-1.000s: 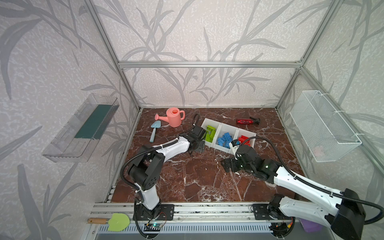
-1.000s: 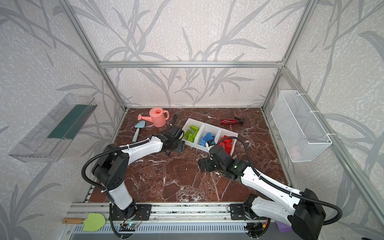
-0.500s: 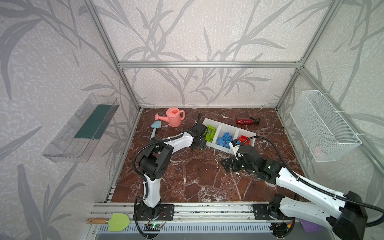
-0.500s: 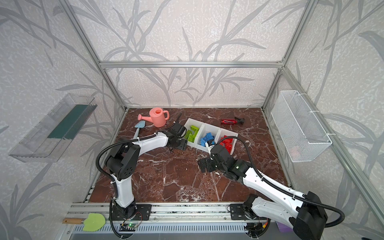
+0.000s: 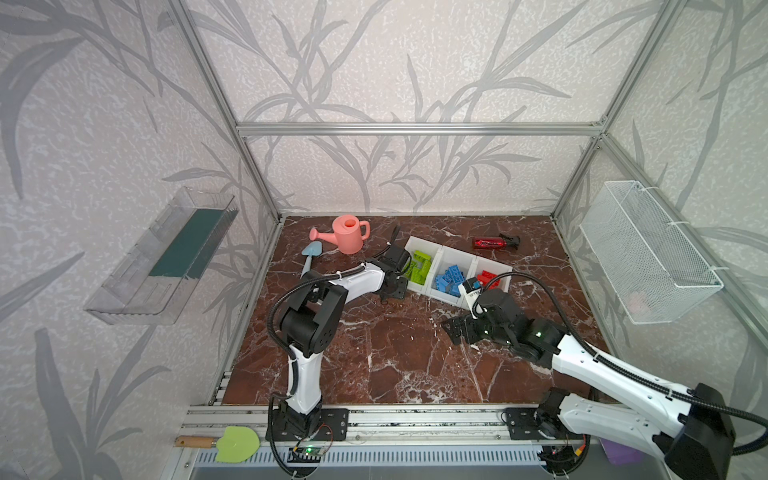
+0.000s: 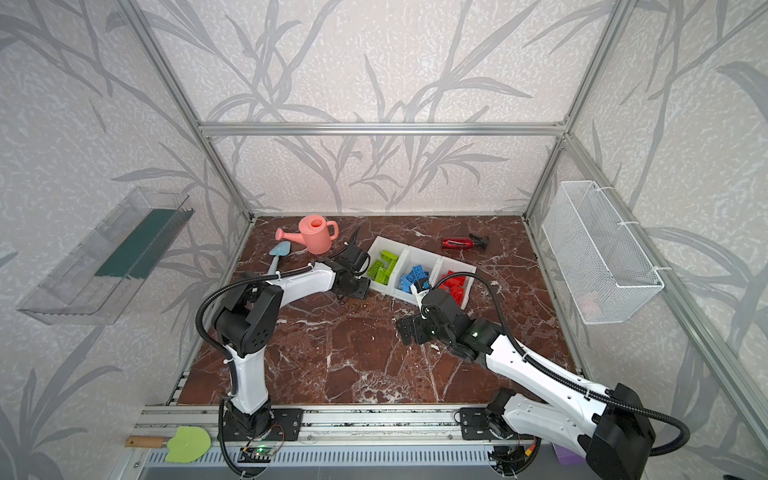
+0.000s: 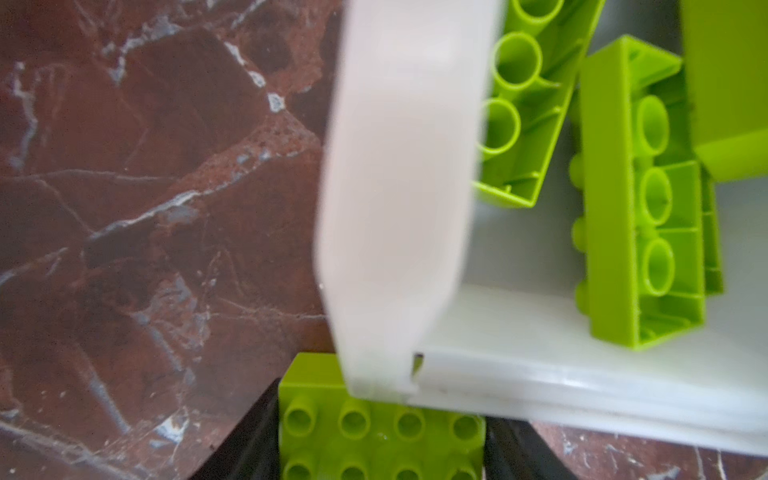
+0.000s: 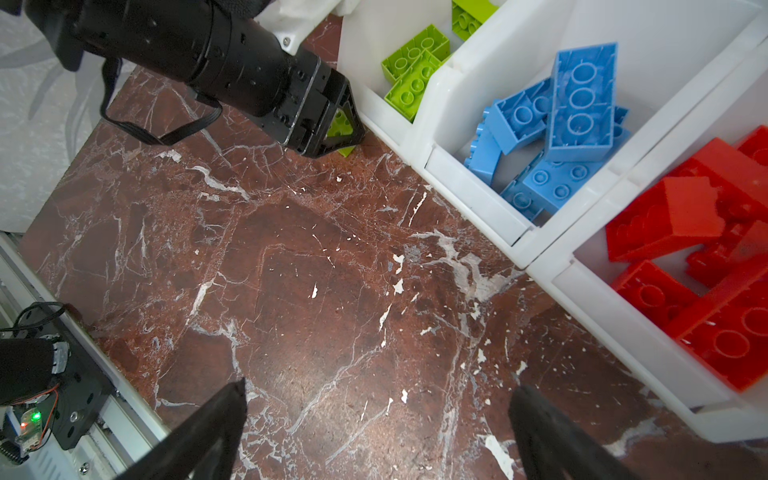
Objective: Sort the legos into containers by color
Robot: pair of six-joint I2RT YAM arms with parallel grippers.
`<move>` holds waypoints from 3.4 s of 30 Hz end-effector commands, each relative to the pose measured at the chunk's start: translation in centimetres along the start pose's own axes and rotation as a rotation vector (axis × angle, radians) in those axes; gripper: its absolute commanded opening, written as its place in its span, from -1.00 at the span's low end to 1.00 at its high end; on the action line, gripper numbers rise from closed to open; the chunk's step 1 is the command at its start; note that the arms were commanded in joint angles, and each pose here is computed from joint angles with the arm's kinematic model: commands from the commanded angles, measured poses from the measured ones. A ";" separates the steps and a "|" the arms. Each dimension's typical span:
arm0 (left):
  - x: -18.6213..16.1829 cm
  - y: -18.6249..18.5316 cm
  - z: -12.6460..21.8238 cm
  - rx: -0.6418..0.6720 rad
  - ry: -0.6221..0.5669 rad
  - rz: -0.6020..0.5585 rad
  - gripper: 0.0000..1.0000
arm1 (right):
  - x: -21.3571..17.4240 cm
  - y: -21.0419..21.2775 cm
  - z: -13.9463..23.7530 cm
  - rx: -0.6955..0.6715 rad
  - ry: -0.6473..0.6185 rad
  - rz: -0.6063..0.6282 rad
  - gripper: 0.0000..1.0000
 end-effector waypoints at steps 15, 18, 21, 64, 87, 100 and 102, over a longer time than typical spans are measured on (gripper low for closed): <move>4.5 -3.6 11.0 -0.107 -0.168 -0.038 -0.01 | -0.5 -1.2 2.8 -0.024 -0.058 -0.003 0.98; 6.2 -4.3 10.6 -0.108 -0.162 -0.056 -0.02 | -0.8 -1.4 3.5 -0.034 -0.069 -0.007 0.98; 7.6 -5.2 9.4 -0.106 -0.138 -0.077 -0.02 | -1.3 -1.7 4.2 -0.045 -0.079 -0.016 0.98; 0.1 2.7 20.7 0.174 -0.388 0.213 0.72 | -1.3 -5.5 10.4 -0.458 -0.412 0.062 0.98; -7.5 19.1 10.6 0.506 -0.333 0.454 0.92 | -0.8 -18.2 -0.3 -1.010 -0.257 -0.051 0.98; -4.1 22.2 5.9 0.473 -0.535 0.428 0.90 | -0.2 -22.7 -2.0 -1.013 -0.358 -0.119 0.98; -4.2 22.4 5.8 0.443 -0.578 0.428 0.90 | -0.3 -23.5 -2.0 -0.974 -0.345 -0.145 0.98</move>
Point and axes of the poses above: each gripper's point midway between its finger pads, its own z axis back along the fingers, its own y axis along the line the jaws close on, x = y × z, the point moved 10 cm from there along z, back along the fingers, and after that the axes turned 4 degrees about z, right-handed, at the moved point
